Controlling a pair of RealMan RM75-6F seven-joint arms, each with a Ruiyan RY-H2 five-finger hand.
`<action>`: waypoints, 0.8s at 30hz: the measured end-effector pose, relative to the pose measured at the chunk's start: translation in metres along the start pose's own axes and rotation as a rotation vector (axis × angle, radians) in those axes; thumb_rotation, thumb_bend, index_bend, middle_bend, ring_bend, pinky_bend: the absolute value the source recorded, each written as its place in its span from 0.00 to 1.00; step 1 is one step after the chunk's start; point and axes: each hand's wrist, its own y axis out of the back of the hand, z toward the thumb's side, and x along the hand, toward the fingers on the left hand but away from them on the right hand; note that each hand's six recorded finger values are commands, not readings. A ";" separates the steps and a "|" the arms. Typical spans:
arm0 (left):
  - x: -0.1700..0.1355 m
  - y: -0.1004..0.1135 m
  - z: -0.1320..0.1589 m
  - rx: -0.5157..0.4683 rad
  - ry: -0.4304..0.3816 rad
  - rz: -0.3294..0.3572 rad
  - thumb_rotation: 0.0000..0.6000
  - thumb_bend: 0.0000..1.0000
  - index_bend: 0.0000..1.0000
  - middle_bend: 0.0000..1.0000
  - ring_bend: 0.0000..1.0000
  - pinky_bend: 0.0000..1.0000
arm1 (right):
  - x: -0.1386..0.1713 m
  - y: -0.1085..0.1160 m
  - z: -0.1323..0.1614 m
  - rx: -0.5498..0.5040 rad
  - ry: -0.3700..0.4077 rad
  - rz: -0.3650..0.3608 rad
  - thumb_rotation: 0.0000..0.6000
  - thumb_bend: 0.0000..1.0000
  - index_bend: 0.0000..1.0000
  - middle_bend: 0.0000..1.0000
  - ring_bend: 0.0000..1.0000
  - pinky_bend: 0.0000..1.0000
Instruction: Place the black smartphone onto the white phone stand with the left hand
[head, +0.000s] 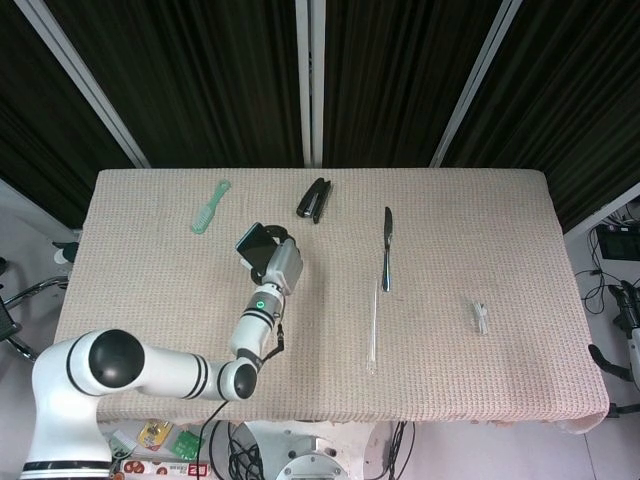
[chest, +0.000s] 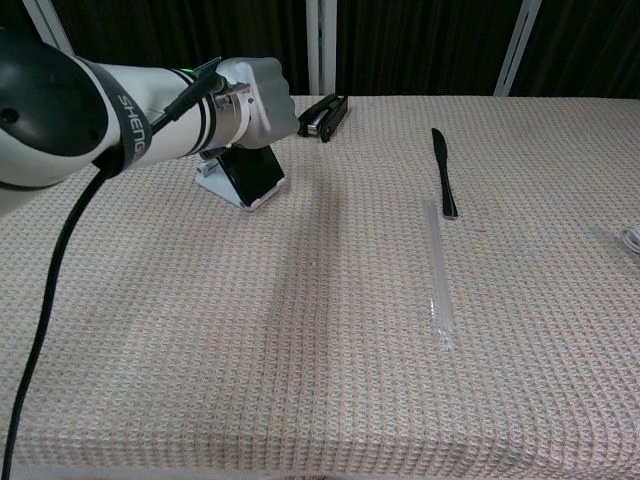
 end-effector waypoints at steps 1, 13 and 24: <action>0.000 0.000 0.000 -0.006 -0.002 0.002 1.00 0.29 0.06 0.08 0.13 0.27 | 0.000 0.001 0.000 0.001 0.000 -0.003 1.00 0.18 0.00 0.00 0.00 0.00; -0.005 0.004 0.000 -0.056 -0.030 0.053 1.00 0.19 0.02 0.00 0.06 0.24 | 0.001 0.003 0.000 0.010 -0.003 -0.015 1.00 0.18 0.00 0.00 0.00 0.00; -0.037 0.014 -0.012 -0.179 -0.041 0.118 1.00 0.08 0.02 0.01 0.06 0.23 | 0.001 0.007 0.005 0.017 0.008 -0.027 1.00 0.18 0.00 0.00 0.00 0.00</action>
